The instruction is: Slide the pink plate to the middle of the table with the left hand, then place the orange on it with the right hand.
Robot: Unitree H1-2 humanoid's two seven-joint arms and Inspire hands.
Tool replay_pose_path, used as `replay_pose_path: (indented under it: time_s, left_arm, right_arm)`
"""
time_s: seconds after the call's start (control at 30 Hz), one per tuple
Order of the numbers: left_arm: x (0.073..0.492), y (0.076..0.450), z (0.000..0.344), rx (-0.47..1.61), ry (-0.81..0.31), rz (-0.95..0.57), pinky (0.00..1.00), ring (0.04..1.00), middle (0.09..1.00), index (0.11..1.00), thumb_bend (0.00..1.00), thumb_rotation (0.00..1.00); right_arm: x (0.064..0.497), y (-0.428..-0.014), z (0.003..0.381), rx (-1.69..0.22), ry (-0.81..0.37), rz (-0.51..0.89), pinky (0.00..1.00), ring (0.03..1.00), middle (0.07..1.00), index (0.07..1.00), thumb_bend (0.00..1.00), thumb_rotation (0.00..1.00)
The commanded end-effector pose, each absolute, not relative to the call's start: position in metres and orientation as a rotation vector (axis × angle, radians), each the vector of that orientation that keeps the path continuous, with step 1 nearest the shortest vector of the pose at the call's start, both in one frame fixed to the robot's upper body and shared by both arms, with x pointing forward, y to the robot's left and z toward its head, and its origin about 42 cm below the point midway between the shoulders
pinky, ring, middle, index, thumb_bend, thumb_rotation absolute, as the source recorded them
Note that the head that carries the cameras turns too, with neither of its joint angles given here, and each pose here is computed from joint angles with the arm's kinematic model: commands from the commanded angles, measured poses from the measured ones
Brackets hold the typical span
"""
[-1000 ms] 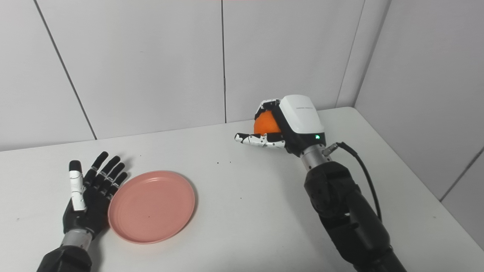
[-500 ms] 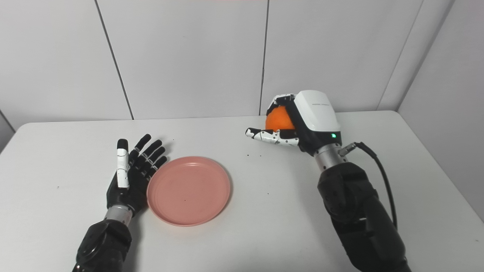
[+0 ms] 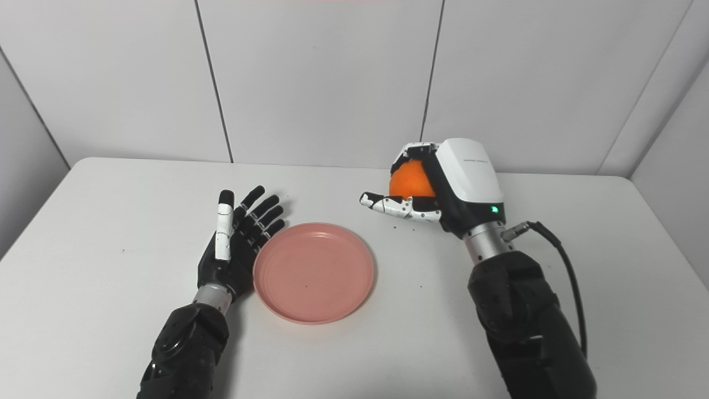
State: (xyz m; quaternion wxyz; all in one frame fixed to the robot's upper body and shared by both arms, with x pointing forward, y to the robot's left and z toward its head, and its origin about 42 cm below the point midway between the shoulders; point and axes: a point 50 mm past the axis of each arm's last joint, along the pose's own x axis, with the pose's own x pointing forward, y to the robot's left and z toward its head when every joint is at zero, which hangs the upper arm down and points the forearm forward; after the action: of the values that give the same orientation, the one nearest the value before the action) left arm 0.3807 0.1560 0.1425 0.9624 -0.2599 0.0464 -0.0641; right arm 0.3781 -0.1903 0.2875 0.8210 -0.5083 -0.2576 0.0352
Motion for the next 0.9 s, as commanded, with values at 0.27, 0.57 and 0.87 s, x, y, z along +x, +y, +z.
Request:
replay_pose_path:
  time_s: [0.27, 0.57, 0.87]
  left_arm:
    - [0.373, 0.149, 0.121, -0.517, 0.187, -0.121, 0.83, 0.827, 0.785, 0.828, 0.87, 0.78]
    - [0.373, 0.151, 0.12, -0.523, 0.19, -0.115, 0.82, 0.834, 0.796, 0.828, 0.88, 0.77]
    - [0.372, 0.152, 0.12, -0.527, 0.193, -0.113, 0.83, 0.837, 0.799, 0.83, 0.87, 0.77]
  right_arm:
    - [0.381, -0.149, 0.308, -1.068, -0.711, 0.125, 0.13, 0.179, 0.25, 0.295, 0.48, 0.71]
    - [0.379, -0.126, 0.295, -1.088, -0.726, 0.191, 0.2, 0.277, 0.35, 0.435, 0.46, 0.75]
    - [0.387, -0.111, 0.274, -1.108, -0.705, 0.243, 0.18, 0.25, 0.325, 0.4, 0.49, 0.76]
